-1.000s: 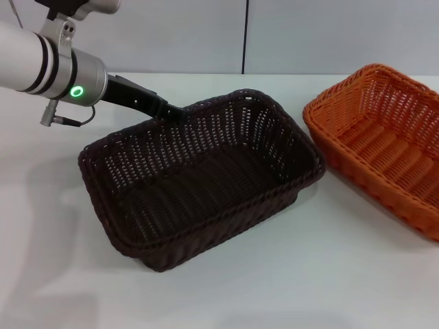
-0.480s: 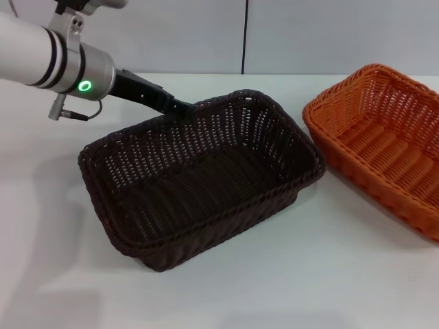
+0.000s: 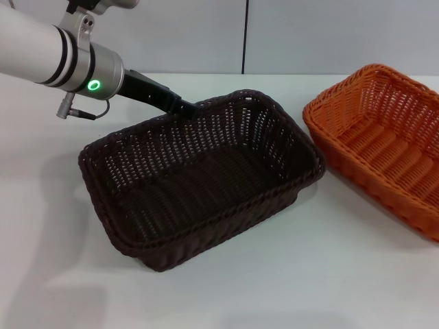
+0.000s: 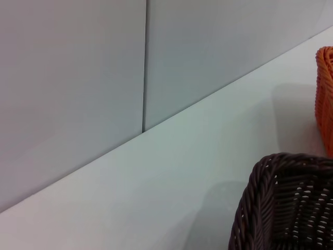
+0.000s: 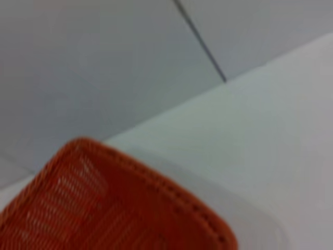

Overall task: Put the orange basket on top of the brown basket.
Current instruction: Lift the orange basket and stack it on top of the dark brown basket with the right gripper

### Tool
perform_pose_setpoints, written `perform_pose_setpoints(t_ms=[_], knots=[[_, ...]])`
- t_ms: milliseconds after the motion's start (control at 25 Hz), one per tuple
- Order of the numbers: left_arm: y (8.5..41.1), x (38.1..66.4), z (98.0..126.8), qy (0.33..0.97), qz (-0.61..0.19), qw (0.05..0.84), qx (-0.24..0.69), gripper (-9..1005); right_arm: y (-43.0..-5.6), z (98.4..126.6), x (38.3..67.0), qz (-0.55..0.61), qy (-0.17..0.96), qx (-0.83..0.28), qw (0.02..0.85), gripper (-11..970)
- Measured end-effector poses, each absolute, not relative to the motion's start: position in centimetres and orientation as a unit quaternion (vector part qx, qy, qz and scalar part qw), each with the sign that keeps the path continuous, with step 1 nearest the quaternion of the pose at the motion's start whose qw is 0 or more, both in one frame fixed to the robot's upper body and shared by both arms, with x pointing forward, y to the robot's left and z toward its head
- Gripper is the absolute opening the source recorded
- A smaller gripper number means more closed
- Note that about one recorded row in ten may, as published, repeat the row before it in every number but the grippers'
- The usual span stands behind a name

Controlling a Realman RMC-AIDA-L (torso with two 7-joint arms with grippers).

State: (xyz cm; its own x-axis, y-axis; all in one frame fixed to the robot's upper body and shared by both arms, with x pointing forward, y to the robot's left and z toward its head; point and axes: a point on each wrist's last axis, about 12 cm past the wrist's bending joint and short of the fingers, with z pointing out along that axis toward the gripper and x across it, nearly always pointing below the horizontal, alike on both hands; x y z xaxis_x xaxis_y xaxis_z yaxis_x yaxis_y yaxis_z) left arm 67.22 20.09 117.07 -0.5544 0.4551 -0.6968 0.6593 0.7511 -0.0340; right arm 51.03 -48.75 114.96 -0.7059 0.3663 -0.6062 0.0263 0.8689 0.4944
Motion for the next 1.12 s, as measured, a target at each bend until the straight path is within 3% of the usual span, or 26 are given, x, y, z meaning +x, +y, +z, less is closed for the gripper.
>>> perform_pose_setpoints(t_ms=[240,480,720,920,1120], knots=[[20.1,67.2,116.9,0.869,-0.149,0.344,0.322,861,-47.9,114.8,51.8,0.24,0.9,0.094,0.35,542],[20.2,67.0,116.5,0.872,-0.151,0.339,0.319,861,-47.3,113.8,52.5,0.249,0.899,0.103,0.346,742],[20.3,66.9,116.3,0.873,-0.153,0.337,0.317,861,-46.6,112.6,53.7,0.241,0.905,0.102,0.335,838],[20.3,66.9,116.3,0.873,-0.153,0.337,0.317,862,-46.4,112.1,54.3,0.222,0.909,0.097,0.339,834],[20.4,67.0,116.1,0.875,-0.152,0.339,0.311,861,-46.8,112.1,54.1,0.211,0.906,0.097,0.354,737]])
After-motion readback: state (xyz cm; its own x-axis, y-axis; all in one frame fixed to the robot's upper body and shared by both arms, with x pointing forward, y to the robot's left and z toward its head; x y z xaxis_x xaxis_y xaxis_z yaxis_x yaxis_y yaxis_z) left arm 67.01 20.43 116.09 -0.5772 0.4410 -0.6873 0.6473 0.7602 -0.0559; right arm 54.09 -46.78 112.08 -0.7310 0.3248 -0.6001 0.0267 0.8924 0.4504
